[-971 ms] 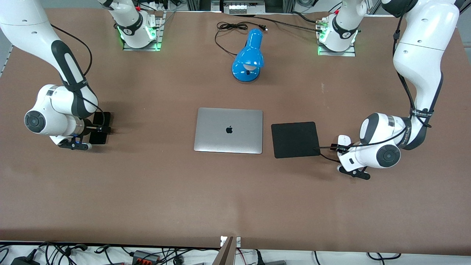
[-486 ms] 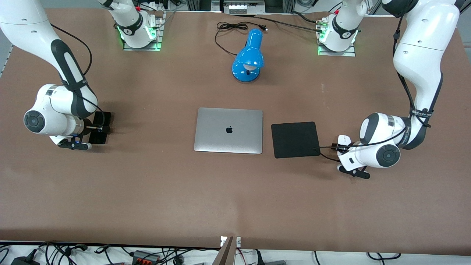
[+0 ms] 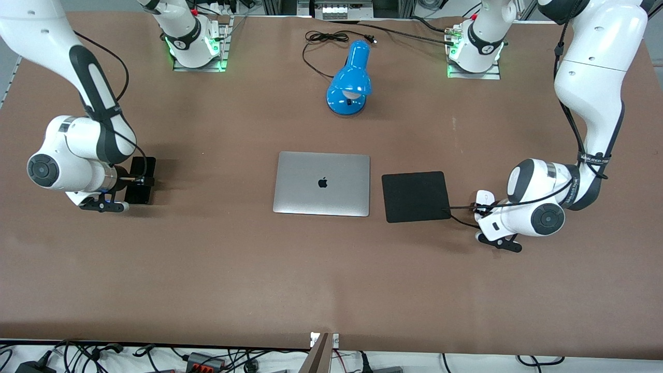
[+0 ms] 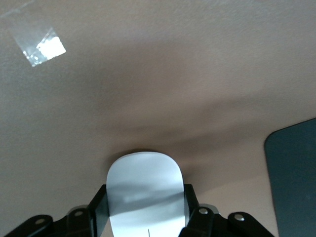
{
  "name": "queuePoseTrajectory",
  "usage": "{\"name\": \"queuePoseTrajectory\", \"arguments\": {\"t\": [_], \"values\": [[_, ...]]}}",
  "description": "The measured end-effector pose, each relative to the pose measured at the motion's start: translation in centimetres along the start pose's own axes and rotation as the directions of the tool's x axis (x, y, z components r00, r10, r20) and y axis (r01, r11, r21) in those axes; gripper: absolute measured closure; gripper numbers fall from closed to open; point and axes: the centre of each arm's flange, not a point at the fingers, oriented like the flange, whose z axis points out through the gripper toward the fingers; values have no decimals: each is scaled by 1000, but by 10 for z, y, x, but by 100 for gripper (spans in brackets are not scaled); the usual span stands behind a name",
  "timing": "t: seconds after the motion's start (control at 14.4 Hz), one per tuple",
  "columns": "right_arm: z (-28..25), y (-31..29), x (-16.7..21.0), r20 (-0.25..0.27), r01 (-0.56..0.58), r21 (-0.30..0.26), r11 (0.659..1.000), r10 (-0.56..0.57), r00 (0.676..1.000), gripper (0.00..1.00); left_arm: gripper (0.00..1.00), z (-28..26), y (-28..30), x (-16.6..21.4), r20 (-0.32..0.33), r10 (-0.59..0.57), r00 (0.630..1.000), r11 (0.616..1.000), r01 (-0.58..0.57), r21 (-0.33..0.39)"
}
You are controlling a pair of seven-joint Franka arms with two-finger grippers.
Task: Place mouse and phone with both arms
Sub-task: 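Carry the phone beside the laptop while the left gripper carries the mouse onto the pad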
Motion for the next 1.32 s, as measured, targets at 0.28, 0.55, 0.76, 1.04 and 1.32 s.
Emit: {"name": "queuePoseTrajectory", "arguments": {"t": [0.28, 0.55, 0.76, 1.04, 1.32], "values": [[-47, -93, 10, -29, 45, -34, 998, -46, 999, 20, 37, -19, 22, 5, -12, 28, 1000, 1000, -28, 12], [-31, -204, 3, -21, -3, -29, 1000, 2, 1000, 20, 37, -40, 82, 12, 5, -34, 999, 999, 34, 39], [-24, -242, 6, -23, -25, -18, 1000, 24, 999, 20, 37, -32, 120, 13, 22, -107, 994, 994, 107, 10], [-14, -274, 5, -1, -33, 49, 998, 33, 999, 20, 37, -20, 122, 14, 49, -136, 989, 990, 138, -28], [14, -298, -1, 21, -15, 36, 999, 14, 1000, 20, 37, -12, 148, 18, 41, -159, 986, 986, 161, -52]]}}
